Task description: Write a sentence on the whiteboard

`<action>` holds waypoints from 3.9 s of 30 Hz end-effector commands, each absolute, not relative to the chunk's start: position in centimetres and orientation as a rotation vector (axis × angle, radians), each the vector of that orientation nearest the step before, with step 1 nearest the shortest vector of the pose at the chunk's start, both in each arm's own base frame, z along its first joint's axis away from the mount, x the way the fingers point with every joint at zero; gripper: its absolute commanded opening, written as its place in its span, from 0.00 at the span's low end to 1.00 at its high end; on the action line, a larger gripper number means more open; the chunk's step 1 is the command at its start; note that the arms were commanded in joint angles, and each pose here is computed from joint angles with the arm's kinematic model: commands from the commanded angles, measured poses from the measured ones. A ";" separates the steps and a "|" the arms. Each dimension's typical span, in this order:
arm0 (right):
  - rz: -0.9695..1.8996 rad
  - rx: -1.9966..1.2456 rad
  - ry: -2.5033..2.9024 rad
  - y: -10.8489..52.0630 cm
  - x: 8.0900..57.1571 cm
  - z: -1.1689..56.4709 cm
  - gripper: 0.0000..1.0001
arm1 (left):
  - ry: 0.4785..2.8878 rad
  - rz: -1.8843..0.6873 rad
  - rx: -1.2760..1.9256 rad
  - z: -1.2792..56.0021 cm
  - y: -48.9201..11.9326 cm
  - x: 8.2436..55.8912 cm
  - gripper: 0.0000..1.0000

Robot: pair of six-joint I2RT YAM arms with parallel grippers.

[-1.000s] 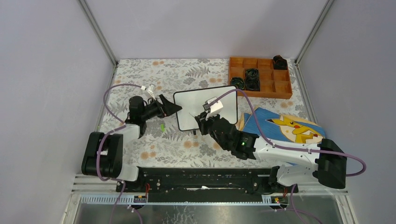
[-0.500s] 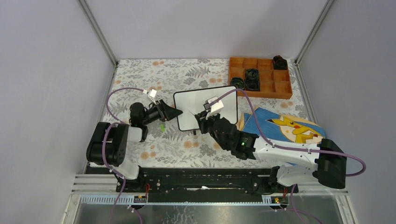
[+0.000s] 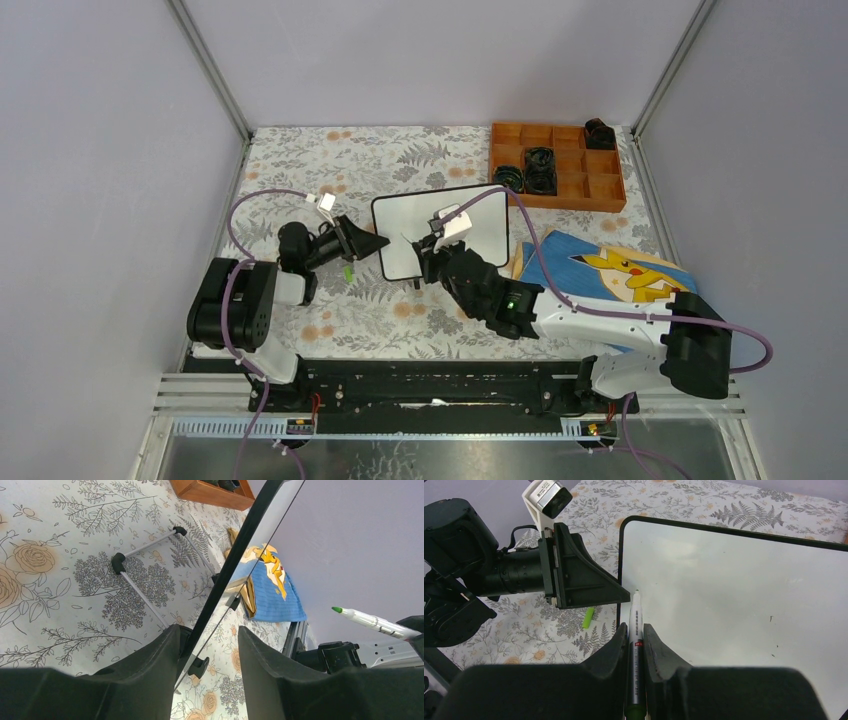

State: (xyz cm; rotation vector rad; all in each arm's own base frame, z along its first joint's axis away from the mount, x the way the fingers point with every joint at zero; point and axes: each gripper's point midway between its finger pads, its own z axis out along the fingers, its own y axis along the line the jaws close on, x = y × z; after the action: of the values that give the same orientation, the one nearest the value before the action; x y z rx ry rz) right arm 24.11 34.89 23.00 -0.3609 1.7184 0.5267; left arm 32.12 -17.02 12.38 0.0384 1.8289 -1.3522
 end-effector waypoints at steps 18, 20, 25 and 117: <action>0.563 -0.254 1.652 37.2 25.6 26.1 0.00 | 1.779 -1.286 0.072 12.3 -16.4 32.5 0.34; 0.545 -0.249 1.653 37.3 25.9 26.0 0.00 | 1.779 -1.283 0.071 12.3 -16.4 32.5 0.33; 0.499 -0.245 1.639 37.5 26.6 26.0 0.00 | 1.785 -1.274 0.073 12.2 -16.3 32.6 0.30; 0.446 -0.218 1.663 36.2 30.8 21.1 0.00 | 1.811 -1.243 0.066 11.8 -16.3 32.9 0.08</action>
State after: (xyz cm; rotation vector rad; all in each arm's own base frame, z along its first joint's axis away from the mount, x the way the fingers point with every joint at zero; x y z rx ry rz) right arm 30.11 37.39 20.44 -0.2849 1.6733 0.4591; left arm 32.45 -16.50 11.60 0.0722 1.8171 -1.2717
